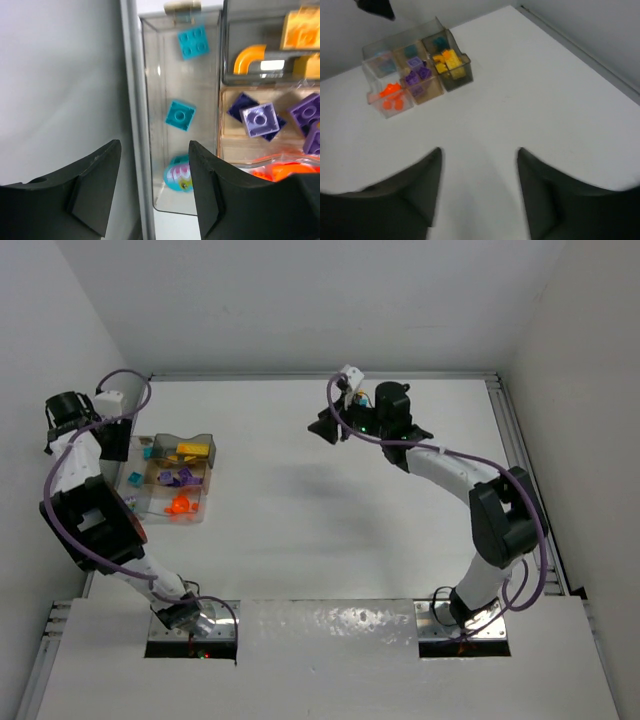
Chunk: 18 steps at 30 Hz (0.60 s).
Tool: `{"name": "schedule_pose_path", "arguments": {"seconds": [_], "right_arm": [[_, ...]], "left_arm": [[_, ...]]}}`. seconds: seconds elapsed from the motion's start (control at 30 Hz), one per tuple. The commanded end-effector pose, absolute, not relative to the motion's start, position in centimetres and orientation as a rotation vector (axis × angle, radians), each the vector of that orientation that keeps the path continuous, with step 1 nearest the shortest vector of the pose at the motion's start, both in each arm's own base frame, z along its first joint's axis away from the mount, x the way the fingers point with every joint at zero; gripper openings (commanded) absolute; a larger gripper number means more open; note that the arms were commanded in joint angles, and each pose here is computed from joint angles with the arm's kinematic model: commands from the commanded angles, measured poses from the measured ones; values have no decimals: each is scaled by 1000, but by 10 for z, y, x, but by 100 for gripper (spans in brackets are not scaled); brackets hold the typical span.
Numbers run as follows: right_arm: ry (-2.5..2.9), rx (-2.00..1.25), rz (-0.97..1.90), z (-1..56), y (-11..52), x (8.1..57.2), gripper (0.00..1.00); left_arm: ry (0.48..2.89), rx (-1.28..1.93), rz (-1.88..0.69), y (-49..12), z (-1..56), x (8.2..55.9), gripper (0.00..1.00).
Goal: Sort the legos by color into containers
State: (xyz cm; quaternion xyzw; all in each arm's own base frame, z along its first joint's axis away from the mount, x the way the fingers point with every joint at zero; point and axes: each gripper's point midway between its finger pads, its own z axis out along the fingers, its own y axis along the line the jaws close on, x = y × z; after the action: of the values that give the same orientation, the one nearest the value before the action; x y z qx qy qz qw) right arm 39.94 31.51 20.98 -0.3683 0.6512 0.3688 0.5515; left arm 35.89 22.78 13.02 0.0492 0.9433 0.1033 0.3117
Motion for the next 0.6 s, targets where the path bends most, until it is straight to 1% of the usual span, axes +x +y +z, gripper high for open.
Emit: {"name": "schedule_pose_path", "arguments": {"seconds": [0.0,0.07,0.1,0.13,0.17,0.2,0.23,0.27,0.3,0.33,0.37,0.43,0.47,0.5,0.53,0.57], "right_arm": [[1666,-747,765,225,309,435,43],[1797,-599,642,209,292,465,16],[1846,-508,610,217,281,479,1],[1883,-449,565,214,273,488,1],[1901,-388,513,214,266,504,12],[1945,-274,410,207,245,517,49],[1979,-229,352,200,236,524,55],[1959,-188,313,214,231,536,60],[2019,-114,213,192,217,544,77],[2026,-76,172,188,212,550,84],[2028,-42,141,186,207,556,88],[2026,46,86,175,202,569,90],[2016,103,85,173,200,574,90],[2029,154,25,154,192,579,90],[2025,192,9,149,190,583,88],[2036,241,-6,132,189,585,87]], "left_arm": [[2336,149,292,216,189,379,54],[2315,182,266,201,199,387,54],[2300,198,253,194,206,390,54],[2293,238,231,179,209,396,54],[2296,262,212,169,210,396,54],[2287,293,190,159,213,399,54],[2275,331,166,144,216,404,54],[2278,340,136,135,216,404,54],[2261,360,90,123,220,408,54],[2263,356,56,118,221,408,54],[2261,334,20,113,222,408,54],[2243,340,-23,106,226,409,54],[2241,337,-32,104,226,408,54],[2243,334,-31,103,225,407,54],[2244,329,-27,103,226,406,54],[2251,325,-22,104,224,405,54]]}}
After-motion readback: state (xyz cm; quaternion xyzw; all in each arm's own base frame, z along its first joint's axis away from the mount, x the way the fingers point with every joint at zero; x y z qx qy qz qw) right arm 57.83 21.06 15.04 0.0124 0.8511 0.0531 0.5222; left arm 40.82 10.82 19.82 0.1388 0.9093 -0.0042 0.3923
